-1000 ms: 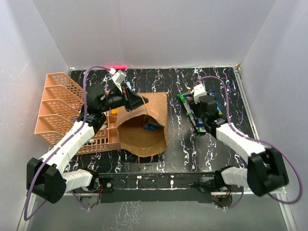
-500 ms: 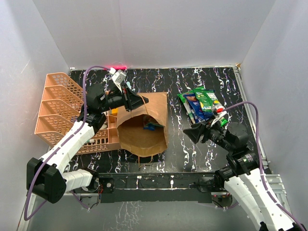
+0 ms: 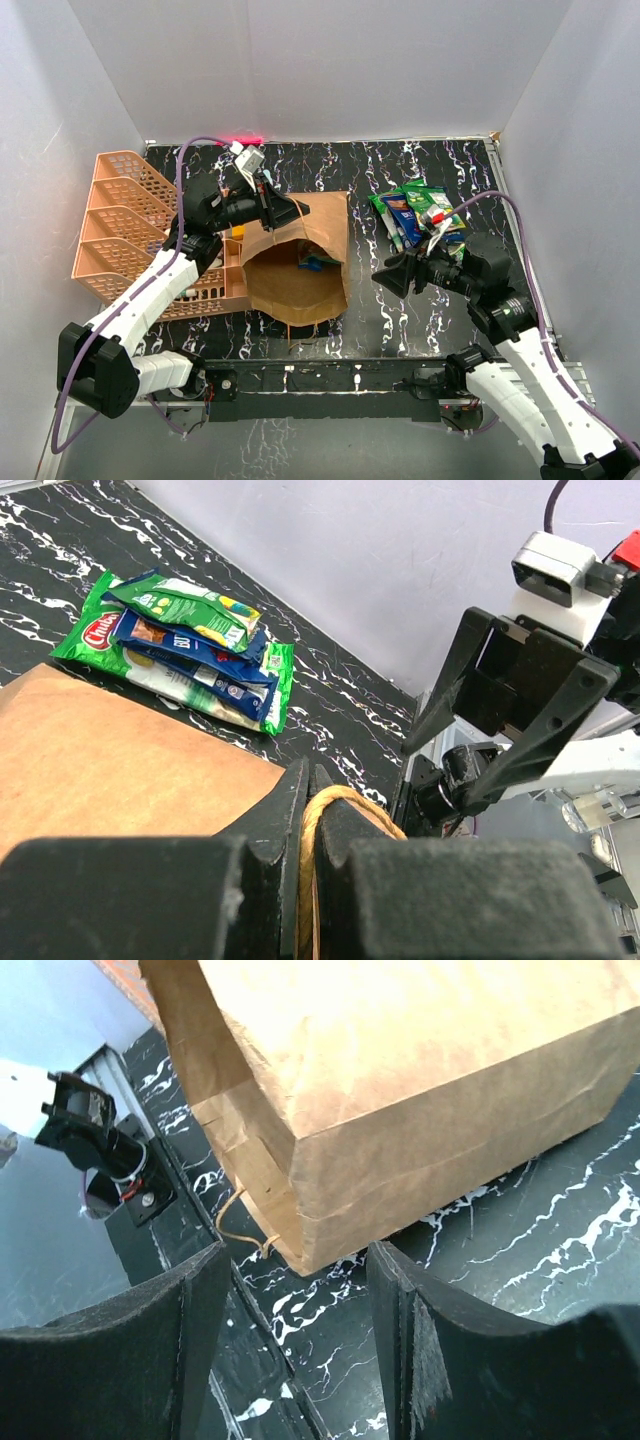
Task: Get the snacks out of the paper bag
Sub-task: Place the snack at the center of the board, then take out the snack from the paper bag.
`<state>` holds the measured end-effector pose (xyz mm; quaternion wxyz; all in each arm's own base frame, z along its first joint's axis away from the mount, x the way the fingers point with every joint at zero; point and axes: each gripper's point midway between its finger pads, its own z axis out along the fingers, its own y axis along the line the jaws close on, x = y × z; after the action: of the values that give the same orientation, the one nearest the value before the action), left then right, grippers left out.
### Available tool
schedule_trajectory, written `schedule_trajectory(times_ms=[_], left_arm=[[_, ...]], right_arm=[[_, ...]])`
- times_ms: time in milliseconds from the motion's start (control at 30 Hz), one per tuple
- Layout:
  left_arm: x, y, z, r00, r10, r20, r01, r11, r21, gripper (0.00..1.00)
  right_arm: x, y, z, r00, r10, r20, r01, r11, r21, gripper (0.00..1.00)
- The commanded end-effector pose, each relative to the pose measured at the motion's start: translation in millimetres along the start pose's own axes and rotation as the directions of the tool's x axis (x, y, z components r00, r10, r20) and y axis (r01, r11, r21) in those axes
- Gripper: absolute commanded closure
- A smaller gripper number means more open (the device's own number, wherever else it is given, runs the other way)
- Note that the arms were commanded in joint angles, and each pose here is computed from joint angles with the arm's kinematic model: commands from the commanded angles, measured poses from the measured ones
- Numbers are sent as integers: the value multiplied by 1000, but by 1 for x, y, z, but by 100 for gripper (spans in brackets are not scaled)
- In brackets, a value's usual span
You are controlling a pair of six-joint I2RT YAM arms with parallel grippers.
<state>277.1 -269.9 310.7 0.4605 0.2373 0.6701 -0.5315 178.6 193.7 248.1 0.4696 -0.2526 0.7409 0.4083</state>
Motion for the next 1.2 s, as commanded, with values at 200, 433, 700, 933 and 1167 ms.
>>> schedule_trajectory(times_ms=[200, 433, 700, 933, 1167], left_arm=[[-15, -2, 2, 998, 57, 25, -57, 998, 0, 100], [-18, -6, 1, 998, 58, 32, -59, 998, 12, 100], [-23, -14, -2, 996, 68, 49, -70, 997, 27, 100], [-26, -20, -4, 995, 73, 63, -75, 996, 41, 100], [-28, -24, -5, 995, 68, 70, -72, 996, 57, 100]], right_arm=[[-5, 81, 69, 940, -337, -58, 331, 939, -95, 32], [14, 117, 122, 740, -666, -97, 665, 746, -49, 31], [28, 39, 168, 355, -837, -416, 933, 288, 217, 42], [41, -23, 183, 201, -770, -605, 976, 106, 190, 46], [52, -63, 194, 166, -727, -667, 986, 101, 135, 39]])
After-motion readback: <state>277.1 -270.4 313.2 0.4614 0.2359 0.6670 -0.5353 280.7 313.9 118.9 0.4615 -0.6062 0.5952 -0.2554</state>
